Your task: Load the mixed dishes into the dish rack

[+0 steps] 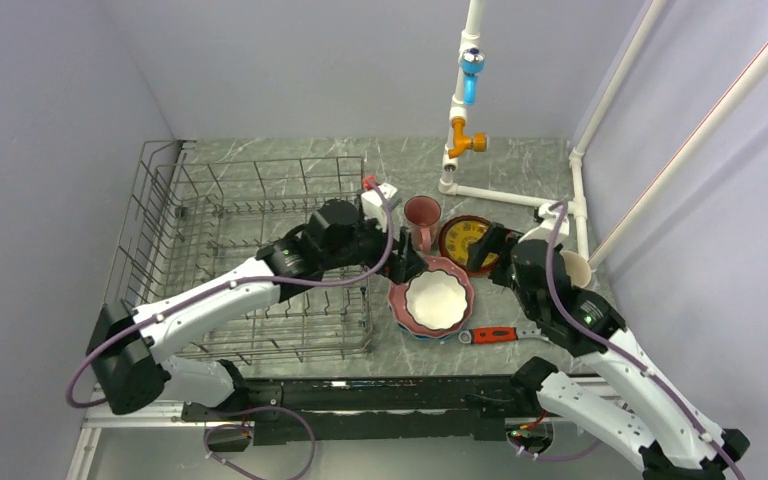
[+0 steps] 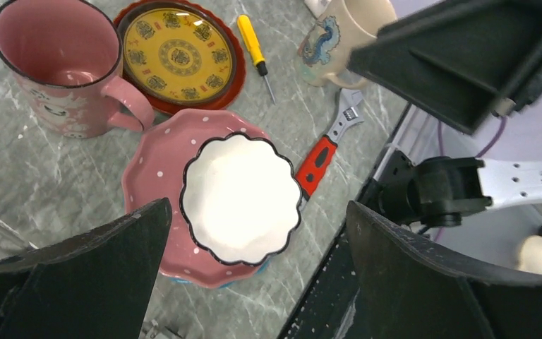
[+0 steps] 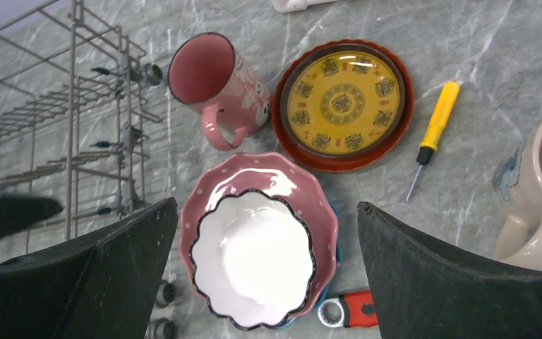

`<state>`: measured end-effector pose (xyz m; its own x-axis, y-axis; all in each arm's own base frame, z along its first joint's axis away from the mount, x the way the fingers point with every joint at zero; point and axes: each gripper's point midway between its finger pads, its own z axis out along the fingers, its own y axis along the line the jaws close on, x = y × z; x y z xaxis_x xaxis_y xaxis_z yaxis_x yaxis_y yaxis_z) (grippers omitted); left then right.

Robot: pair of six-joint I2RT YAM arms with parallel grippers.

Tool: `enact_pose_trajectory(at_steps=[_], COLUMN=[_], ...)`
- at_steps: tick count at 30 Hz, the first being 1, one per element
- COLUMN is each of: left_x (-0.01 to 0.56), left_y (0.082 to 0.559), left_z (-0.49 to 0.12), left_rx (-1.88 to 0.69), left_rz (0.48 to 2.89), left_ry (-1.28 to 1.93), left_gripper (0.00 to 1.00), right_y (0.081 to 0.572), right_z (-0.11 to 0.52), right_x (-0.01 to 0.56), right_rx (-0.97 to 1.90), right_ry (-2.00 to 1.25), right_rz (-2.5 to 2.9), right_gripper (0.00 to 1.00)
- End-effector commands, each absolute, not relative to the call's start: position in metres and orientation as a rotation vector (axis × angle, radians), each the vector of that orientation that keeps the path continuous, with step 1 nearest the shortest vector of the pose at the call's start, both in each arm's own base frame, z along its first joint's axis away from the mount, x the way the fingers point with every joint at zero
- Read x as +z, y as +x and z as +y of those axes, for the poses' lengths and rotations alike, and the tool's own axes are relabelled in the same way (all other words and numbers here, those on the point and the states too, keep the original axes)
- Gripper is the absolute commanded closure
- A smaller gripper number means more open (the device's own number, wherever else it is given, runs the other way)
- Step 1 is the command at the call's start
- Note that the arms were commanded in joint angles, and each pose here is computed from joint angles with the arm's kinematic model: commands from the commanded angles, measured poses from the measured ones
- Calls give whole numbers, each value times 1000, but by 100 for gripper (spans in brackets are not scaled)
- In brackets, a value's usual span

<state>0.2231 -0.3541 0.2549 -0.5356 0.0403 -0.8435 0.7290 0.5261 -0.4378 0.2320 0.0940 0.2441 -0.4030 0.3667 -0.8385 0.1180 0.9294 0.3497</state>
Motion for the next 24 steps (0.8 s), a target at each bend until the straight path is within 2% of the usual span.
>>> enact_pose_trajectory(at_steps=[1,4,7,14,24], left_x=[273,256,233,204,174], left_y=[245,267,294,349,377], left_z=[-372,-386,-396,-422,-443], left_rx=[-939,-872,-727,-326,-175], left_rz=[1880,1963,2062,2097,2070], left_ry=[607,518,403,387,547], left_gripper=[1,6,17,20,28], right_y=[222,218,217,217,211], right_z=[101,90,86,90,73], right_x=[251,250,252,250,241], right_rx=[396,370,374,380,326], right_ry=[290,346,365,302,339], right_rz=[1939,1932,1902,1907,1887], right_gripper=[0,0,0,0,0])
